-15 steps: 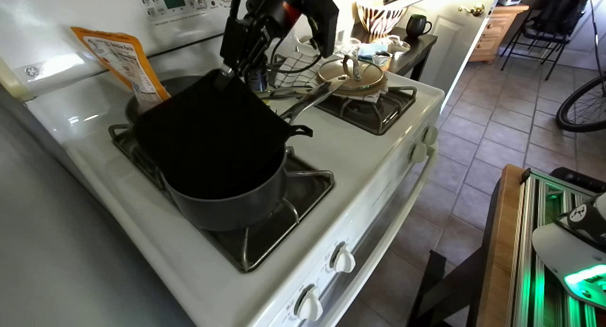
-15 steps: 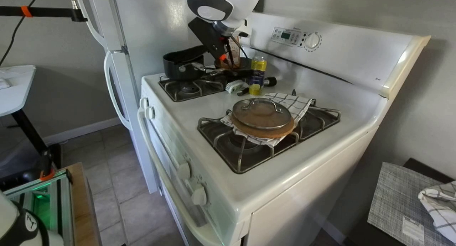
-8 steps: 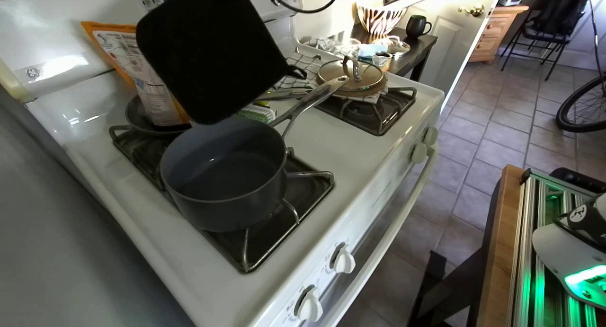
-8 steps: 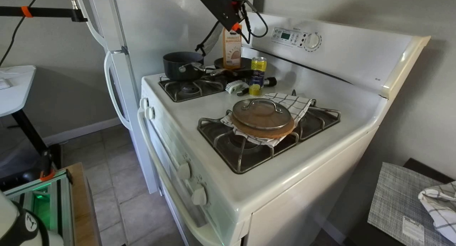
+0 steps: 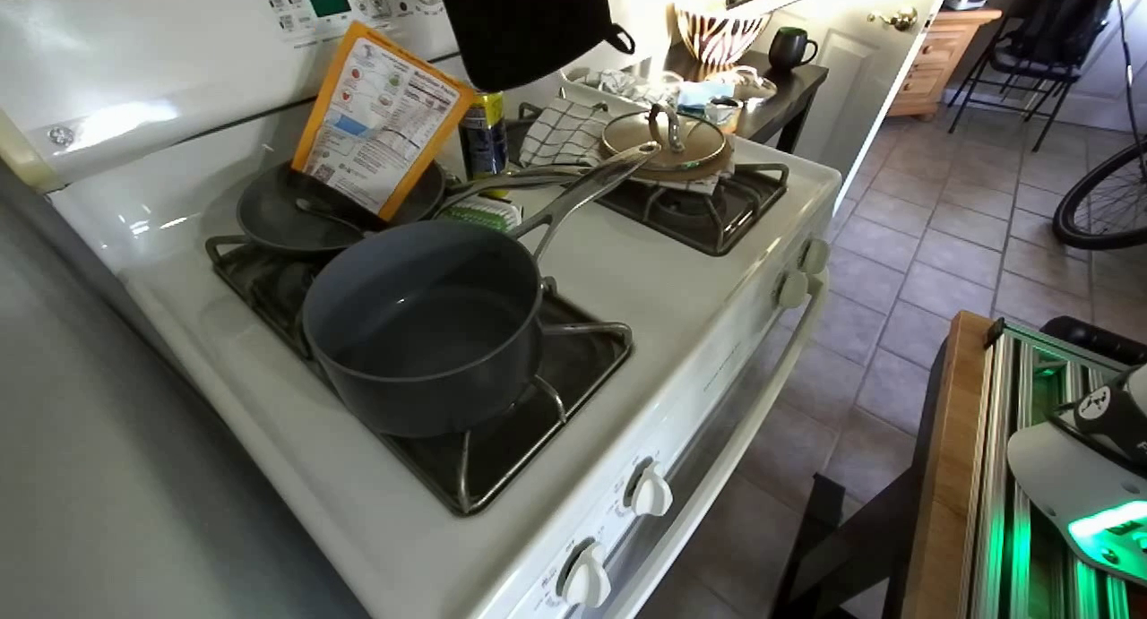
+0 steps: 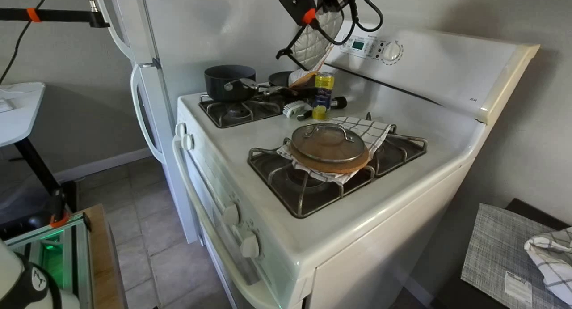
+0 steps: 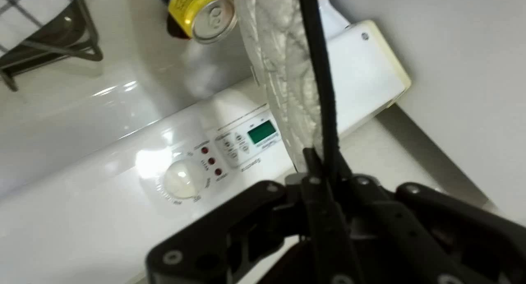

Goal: Put the black mat on the bottom-right stove plate

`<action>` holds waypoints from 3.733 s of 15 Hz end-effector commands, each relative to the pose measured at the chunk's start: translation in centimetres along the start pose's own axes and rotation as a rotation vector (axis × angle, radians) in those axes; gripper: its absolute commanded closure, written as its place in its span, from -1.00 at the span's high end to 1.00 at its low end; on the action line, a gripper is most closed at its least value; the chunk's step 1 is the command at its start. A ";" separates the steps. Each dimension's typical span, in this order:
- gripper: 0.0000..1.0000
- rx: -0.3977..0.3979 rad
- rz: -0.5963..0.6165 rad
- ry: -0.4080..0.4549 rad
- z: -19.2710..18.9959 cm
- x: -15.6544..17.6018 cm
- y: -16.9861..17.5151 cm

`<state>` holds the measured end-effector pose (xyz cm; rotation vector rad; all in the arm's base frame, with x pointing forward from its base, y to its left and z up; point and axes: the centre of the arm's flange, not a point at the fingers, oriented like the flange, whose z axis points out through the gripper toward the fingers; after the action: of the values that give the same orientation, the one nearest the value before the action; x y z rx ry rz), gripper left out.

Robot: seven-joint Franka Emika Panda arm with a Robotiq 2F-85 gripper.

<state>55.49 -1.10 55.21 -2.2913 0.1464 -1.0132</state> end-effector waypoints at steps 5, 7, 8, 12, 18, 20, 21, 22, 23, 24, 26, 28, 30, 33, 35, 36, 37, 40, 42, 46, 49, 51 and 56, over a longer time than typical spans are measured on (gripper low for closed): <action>-0.85 -0.133 0.058 0.172 -4.0 -0.6 1.3; -0.96 -0.136 0.059 0.178 -4.3 -0.7 1.3; -0.96 -0.136 0.085 0.190 -3.9 -0.6 1.9; -0.96 -0.250 0.176 0.283 -5.5 -0.2 5.8; -0.96 -0.237 0.314 0.357 -3.5 -0.1 10.5; -0.96 -0.239 0.375 0.409 -2.7 0.2 11.3; -0.96 -0.248 0.404 0.433 -2.2 0.3 12.0; -0.96 -0.274 0.450 0.453 -1.8 0.6 13.1; -0.96 -0.270 0.490 0.432 -1.4 0.4 13.8; -0.85 -0.257 0.431 0.408 -3.2 0.2 11.8; -0.85 -0.271 0.459 0.403 -2.2 0.1 13.2; -0.96 -0.272 0.485 0.418 -1.8 0.1 13.7; -0.96 -0.240 0.547 0.455 -1.1 0.4 13.9; -0.96 -0.206 0.624 0.471 0.2 0.6 14.1; -0.96 -0.184 0.680 0.469 1.6 0.6 14.4; -0.96 -0.184 0.698 0.475 2.3 0.5 14.5; -0.96 -0.178 0.723 0.472 2.9 0.3 14.7; -0.96 -0.142 0.789 0.449 5.1 0.3 15.3; -0.96 -0.150 0.817 0.413 6.2 -0.1 15.4; -0.96 -0.199 0.891 0.359 8.0 -2.0 16.9; -0.96 -0.282 0.920 0.336 8.3 -3.3 18.9; -0.96 -0.365 0.930 0.337 7.8 -3.8 20.6; -0.32 -0.484 0.947 0.372 5.7 -4.2 23.5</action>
<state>59.98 -14.29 34.77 -1.9485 1.5274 -0.9080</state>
